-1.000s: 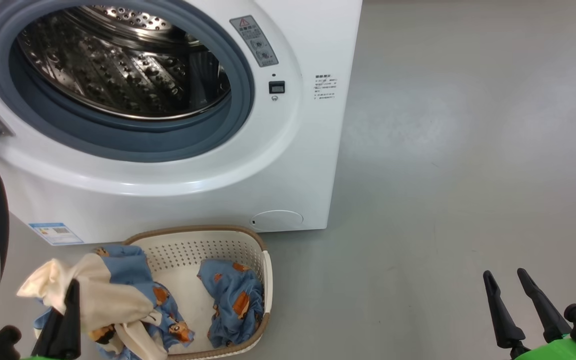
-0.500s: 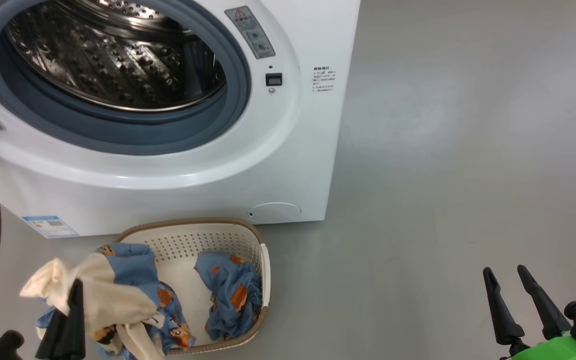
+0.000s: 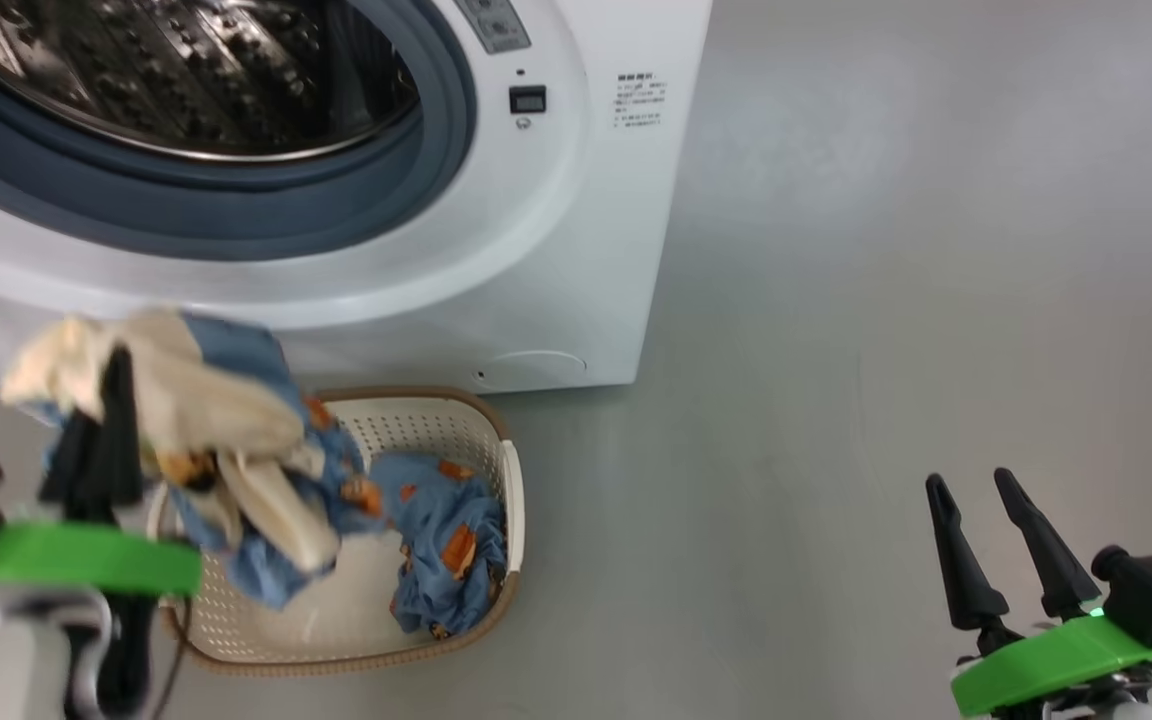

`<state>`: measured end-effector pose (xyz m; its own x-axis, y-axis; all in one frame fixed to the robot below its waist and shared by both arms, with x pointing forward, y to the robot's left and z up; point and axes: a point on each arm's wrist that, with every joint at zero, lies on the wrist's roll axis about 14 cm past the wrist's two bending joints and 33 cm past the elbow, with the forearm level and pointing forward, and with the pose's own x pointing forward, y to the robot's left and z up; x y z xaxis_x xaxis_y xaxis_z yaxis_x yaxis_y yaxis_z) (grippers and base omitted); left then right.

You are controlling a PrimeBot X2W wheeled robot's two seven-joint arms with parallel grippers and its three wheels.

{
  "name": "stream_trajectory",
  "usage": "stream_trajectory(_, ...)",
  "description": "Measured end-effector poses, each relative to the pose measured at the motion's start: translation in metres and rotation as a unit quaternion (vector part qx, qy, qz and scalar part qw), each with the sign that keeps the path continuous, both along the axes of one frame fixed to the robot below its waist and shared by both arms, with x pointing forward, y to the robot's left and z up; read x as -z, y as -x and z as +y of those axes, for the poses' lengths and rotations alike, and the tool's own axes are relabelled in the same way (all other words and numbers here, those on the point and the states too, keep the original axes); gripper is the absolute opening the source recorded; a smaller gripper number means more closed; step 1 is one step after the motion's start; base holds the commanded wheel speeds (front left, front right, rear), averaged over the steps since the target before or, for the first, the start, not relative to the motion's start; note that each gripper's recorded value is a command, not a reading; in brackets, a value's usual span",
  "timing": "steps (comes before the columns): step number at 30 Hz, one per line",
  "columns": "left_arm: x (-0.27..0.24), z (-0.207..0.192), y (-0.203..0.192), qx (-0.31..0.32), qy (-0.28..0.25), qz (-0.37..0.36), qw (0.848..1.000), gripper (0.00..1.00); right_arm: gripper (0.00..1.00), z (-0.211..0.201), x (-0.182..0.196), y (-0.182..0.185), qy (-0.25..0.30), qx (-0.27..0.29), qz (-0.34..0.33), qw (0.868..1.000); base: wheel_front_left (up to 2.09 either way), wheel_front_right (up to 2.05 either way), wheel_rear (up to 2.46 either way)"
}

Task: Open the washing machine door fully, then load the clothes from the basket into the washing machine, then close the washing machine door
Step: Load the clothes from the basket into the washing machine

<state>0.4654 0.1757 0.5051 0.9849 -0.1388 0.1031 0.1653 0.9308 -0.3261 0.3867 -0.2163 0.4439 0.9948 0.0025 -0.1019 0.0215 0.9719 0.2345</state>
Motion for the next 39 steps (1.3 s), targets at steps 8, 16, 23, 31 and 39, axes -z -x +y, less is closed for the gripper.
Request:
stream_trajectory(8,-0.039,-0.005,-0.067,0.006,-0.009,-0.06,0.998,0.0,1.0,0.002,0.006,-0.015,-0.005,0.003,0.003,1.0,0.0,0.0,0.0)
stream_trajectory(16,-0.035,-0.005,-0.124,0.004,-0.018,-0.049,0.999,0.0,1.0,0.001,0.015,-0.027,-0.006,0.008,0.012,1.0,0.0,0.0,0.0)
stream_trajectory(23,0.002,-0.024,-0.158,0.02,-0.026,0.006,0.999,0.0,1.0,0.001,0.023,-0.031,-0.007,0.011,0.021,1.0,0.0,0.0,0.0)
stream_trajectory(31,0.044,-0.048,-0.186,0.045,-0.043,0.064,0.996,0.0,1.0,0.002,0.033,-0.035,0.001,0.011,0.034,0.999,0.0,0.0,0.0)
stream_trajectory(39,0.07,-0.059,-0.21,0.056,-0.058,0.104,0.991,0.0,1.0,-0.001,0.041,-0.034,0.001,0.019,0.045,0.999,0.0,0.0,0.0)
